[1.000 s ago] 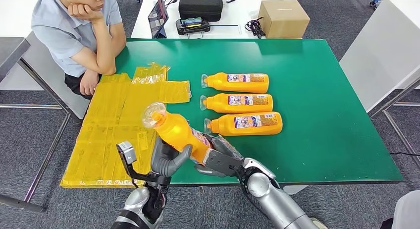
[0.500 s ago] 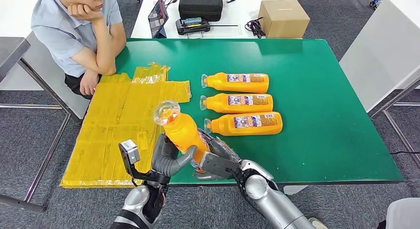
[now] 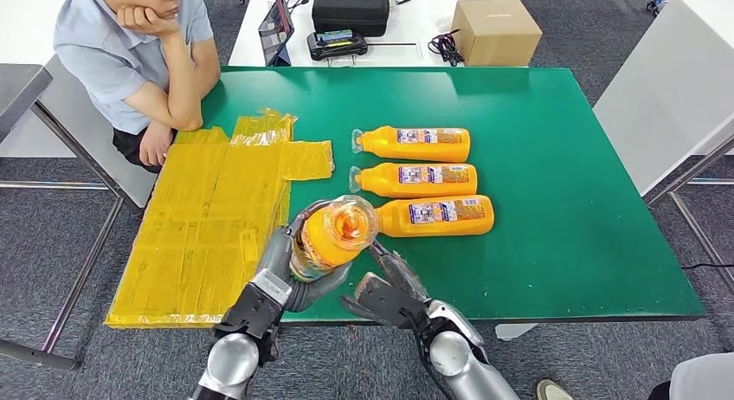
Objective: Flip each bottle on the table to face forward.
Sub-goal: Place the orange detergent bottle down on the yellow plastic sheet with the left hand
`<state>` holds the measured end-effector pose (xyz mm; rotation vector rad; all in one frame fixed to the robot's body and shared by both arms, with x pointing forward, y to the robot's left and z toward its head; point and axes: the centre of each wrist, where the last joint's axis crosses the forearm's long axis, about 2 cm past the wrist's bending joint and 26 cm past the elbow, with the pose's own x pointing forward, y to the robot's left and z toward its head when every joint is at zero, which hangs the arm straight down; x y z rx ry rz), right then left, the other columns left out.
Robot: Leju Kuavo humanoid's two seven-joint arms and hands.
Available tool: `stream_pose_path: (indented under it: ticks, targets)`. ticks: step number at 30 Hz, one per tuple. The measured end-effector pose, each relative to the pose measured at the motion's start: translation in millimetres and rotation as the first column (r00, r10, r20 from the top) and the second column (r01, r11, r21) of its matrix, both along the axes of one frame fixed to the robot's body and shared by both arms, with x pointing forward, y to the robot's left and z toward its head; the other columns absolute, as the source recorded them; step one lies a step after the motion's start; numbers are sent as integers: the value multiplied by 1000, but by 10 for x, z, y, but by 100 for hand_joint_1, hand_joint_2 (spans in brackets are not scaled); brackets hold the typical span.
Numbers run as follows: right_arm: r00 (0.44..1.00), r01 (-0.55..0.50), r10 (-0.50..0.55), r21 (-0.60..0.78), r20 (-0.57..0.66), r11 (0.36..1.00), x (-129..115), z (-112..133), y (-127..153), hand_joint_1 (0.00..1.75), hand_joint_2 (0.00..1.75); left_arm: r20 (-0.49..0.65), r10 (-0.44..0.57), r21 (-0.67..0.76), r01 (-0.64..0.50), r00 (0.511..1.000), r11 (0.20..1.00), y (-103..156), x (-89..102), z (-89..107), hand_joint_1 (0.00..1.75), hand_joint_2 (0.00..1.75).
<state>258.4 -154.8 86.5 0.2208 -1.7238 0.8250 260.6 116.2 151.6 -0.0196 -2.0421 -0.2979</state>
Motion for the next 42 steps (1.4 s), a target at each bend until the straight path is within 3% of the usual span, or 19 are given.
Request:
stream_pose_path:
  ticks: [4, 8, 13, 19, 23, 27, 31, 42]
  targets:
    - [998, 54, -54, 16, 31, 998, -6, 73, -17, 0, 175, 77, 70, 89, -77, 995, 993, 70, -45, 137, 175, 175]
    - [993, 96, -98, 34, 60, 995, -3, 150, -22, 0, 175, 187, 170, 257, -215, 968, 942, 127, -73, 263, 175, 175]
    - [990, 118, -123, 80, 68, 990, 24, 209, -24, 0, 175, 277, 241, 516, -356, 930, 779, 109, -80, 369, 175, 175]
    - [989, 129, -136, 109, 65, 986, 41, 228, -19, 0, 175, 297, 265, 582, -394, 917, 712, 91, -43, 395, 175, 175]
    - [989, 124, -134, 142, 66, 982, 57, 241, -7, 0, 175, 319, 299, 680, -437, 899, 589, 71, 57, 384, 175, 175]
    - [991, 104, -118, 189, 63, 976, 109, 253, 42, 0, 175, 300, 315, 781, -421, 901, 461, 73, 346, 250, 175, 175]
    - [992, 100, -112, 205, 50, 974, 131, 226, 73, 0, 175, 264, 316, 824, -383, 911, 416, 136, 575, 111, 175, 175]
    - [987, 121, -142, 227, 76, 966, 126, 233, 130, 0, 175, 188, 365, 868, -328, 912, 372, 312, 725, -79, 175, 175]
